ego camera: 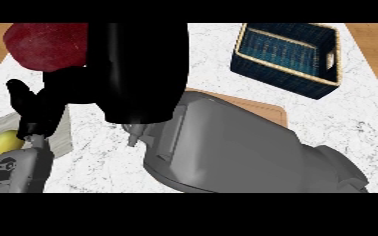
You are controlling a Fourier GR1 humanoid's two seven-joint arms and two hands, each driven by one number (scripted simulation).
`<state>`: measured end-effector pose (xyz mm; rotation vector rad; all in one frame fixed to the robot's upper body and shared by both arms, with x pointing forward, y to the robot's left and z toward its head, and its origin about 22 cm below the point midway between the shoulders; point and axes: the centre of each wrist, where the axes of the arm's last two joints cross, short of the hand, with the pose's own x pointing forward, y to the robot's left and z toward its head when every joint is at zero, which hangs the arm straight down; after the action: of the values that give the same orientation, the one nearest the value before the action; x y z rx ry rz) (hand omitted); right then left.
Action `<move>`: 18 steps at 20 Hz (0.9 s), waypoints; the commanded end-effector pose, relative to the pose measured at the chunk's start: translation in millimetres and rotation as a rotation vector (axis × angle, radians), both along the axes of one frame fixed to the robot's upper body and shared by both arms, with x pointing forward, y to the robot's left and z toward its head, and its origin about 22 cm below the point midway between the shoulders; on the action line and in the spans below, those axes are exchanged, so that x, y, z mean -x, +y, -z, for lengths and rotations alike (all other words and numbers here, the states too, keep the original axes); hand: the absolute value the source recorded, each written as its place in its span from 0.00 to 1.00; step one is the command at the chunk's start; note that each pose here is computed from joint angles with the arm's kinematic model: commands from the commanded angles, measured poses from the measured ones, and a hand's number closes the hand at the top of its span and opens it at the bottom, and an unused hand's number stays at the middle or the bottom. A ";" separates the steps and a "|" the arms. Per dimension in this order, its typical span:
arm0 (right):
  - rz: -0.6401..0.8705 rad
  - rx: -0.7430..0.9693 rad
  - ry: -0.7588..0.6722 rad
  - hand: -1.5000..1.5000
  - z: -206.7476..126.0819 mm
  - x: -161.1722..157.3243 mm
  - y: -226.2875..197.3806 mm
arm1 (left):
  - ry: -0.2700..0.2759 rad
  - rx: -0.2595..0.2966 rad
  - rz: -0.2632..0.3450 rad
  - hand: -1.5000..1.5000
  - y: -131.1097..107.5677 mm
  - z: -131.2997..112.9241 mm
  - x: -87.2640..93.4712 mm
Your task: Pick the pear from the cutting board and place it in the basket
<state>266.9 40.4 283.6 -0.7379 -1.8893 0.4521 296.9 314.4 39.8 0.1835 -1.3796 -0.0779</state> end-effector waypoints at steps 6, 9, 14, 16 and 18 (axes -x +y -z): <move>0.278 -0.012 0.081 1.00 -45.5 -53.9 -16.6 | -0.006 -0.008 0.008 0.50 -9.9 7.7 5.8; 0.363 0.037 0.071 1.00 -47.0 -79.1 -31.8 | -0.008 0.023 0.000 0.50 2.9 -3.1 2.7; 0.450 0.046 0.077 1.00 -25.1 -105.8 -57.3 | -0.013 0.008 0.000 0.50 3.9 -9.7 -3.6; 0.474 0.052 0.082 1.00 -45.5 -110.5 -77.7 | -0.008 -0.005 -0.013 0.50 1.8 -5.3 -2.4; 0.454 0.060 0.089 1.00 -50.6 -110.8 -90.7 | -0.004 -0.014 -0.008 0.50 -0.4 3.8 0.2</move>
<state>369.9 -27.5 325.5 -1.1160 -1.6526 0.2751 295.2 314.0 40.9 0.1901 -1.3823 -0.0750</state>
